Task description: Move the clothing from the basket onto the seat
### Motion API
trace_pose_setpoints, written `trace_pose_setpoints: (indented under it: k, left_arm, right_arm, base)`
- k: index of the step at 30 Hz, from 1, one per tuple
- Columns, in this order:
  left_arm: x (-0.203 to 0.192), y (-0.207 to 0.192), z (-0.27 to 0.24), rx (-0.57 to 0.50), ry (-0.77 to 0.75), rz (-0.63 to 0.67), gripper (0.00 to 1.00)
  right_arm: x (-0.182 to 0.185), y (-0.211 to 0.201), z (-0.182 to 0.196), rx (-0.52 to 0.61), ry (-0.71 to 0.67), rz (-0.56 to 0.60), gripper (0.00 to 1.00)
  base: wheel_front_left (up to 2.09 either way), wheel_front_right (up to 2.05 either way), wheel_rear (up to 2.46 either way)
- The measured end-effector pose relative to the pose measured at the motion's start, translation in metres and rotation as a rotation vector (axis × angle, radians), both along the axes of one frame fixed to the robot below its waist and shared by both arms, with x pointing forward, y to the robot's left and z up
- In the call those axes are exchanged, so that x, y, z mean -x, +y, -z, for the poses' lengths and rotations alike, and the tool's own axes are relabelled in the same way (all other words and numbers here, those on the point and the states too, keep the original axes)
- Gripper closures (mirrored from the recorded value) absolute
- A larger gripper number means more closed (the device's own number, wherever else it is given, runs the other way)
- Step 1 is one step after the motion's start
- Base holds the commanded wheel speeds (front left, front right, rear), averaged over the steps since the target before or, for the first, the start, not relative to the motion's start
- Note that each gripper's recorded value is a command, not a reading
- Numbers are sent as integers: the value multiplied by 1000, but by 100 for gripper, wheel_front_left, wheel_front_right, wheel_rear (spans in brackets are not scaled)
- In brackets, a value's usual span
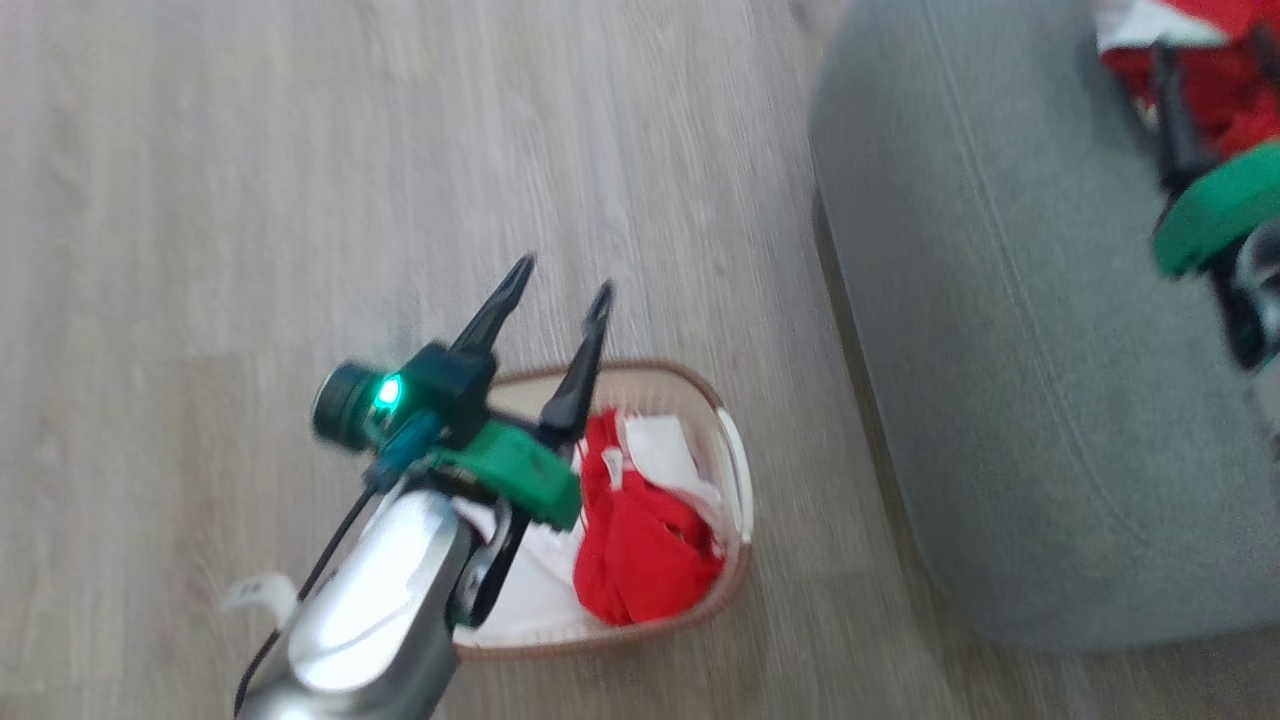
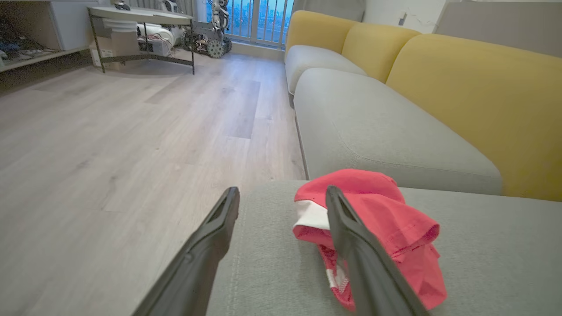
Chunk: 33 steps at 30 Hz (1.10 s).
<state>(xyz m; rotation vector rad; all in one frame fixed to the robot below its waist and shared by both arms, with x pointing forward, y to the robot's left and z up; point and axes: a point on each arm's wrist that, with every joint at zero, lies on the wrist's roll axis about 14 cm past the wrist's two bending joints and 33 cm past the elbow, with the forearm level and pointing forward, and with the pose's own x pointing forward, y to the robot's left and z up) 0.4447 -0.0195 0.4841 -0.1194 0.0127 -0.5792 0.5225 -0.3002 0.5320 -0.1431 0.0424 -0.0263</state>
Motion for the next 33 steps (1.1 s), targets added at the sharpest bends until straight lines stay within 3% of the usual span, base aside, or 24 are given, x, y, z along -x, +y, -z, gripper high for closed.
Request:
trace_pose_setpoints:
  k: [10,22,33]
  left_arm:
    - [47,73,-14,-10,-2,-233,0]
    - [99,141,-10,2,9,-453,0]
    - [125,171,7,-2,58,-554,0]
  right_arm:
    - [51,59,-21,-142,-120,-81,0]
    - [117,122,-5,-249,-163,-134,0]
    - [153,127,6,-275,-143,-116,0]
  base:
    - [0,0,0]
    - [0,0,0]
    - [0,0,0]
